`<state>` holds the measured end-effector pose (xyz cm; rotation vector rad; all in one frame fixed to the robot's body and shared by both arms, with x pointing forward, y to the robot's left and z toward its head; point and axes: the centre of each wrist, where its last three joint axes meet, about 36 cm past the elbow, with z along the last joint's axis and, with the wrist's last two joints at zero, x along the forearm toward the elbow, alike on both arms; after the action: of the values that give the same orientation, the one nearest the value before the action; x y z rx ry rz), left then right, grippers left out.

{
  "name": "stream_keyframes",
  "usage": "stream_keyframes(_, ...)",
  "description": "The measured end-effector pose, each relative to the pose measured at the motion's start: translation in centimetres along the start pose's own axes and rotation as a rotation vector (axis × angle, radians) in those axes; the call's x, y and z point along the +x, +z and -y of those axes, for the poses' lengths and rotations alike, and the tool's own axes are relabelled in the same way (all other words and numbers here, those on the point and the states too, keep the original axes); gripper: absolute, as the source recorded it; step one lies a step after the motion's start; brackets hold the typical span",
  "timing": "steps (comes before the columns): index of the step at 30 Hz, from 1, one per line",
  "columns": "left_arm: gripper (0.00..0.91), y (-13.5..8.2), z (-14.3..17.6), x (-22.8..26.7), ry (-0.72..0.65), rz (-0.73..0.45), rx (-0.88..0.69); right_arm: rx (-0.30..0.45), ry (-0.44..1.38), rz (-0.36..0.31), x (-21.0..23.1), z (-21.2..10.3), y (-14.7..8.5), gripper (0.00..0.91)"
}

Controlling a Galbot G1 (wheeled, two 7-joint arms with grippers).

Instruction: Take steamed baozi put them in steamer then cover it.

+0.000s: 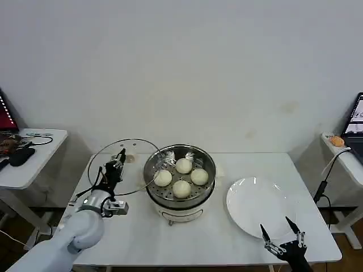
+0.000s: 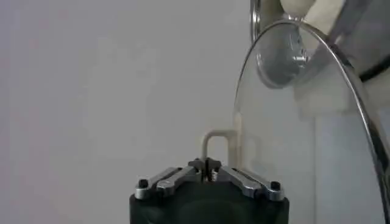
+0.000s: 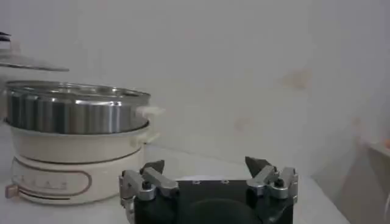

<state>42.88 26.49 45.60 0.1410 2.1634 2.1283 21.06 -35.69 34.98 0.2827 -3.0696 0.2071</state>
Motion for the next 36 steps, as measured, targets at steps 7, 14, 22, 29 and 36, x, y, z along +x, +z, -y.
stream_keyframes(7,0.000,-1.8,0.0,-1.2,-0.002,0.029,-0.001,-0.003,0.004,0.002,-0.2,0.1,0.1,0.907)
stream_keyframes(14,0.000,-3.7,0.2,-2.1,0.000,0.052,0.004,-0.003,0.006,-0.006,-0.1,0.1,0.4,0.907)
stream_keyframes(22,0.000,-5.9,0.4,-2.7,0.009,0.075,0.015,-0.003,0.009,-0.002,-0.1,-0.1,0.5,0.907)
stream_keyframes(29,0.000,-7.4,0.3,-3.0,0.014,0.089,0.022,-0.005,0.008,0.001,-0.3,-0.4,0.5,0.907)
stream_keyframes(36,0.000,-8.8,0.1,-3.5,0.013,0.097,0.028,-0.006,0.010,0.004,-0.4,-0.5,0.5,0.907)
